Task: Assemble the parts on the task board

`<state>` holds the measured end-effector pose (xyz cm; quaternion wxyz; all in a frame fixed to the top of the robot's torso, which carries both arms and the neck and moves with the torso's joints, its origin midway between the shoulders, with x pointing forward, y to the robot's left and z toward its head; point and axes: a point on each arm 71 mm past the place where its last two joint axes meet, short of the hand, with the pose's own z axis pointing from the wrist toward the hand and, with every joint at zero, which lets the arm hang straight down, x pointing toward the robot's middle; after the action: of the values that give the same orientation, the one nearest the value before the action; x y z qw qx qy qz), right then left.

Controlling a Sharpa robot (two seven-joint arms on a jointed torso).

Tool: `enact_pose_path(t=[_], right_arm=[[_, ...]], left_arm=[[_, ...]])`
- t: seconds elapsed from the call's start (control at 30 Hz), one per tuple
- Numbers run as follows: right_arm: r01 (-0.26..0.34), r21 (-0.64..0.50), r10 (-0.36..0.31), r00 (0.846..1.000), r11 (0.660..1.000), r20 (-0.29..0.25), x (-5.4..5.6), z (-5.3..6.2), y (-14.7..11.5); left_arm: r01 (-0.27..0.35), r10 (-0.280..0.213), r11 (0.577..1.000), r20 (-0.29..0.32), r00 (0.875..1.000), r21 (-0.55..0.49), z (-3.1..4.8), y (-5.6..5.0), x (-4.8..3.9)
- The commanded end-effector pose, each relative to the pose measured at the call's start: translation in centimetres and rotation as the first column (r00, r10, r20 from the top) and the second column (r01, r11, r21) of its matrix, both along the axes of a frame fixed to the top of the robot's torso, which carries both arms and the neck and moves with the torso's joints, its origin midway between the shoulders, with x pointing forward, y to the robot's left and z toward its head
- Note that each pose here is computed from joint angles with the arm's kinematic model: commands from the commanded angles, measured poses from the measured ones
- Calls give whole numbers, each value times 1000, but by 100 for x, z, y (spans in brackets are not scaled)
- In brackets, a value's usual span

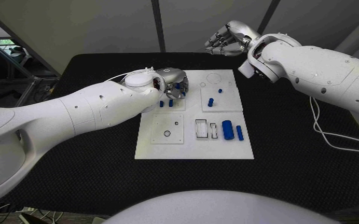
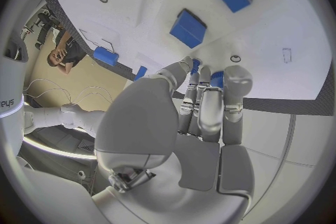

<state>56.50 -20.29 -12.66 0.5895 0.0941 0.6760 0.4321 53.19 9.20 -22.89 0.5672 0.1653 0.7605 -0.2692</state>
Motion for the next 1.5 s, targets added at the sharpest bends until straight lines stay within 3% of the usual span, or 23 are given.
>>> enact_pose_path(t=[0.03,0.97,1.5], right_arm=[[-6,2,6,1000,1000,7,0,17,12],[-7,2,7,1000,1000,6,0,17,14],[-8,3,8,1000,1000,8,-2,19,16]], left_arm=[[15,-15,1000,-12,1000,-3,-10,-21,-14],[-4,5,1000,-46,999,24,-49,35,12],[2,-3,1000,-19,1000,-25,-8,31,-7]])
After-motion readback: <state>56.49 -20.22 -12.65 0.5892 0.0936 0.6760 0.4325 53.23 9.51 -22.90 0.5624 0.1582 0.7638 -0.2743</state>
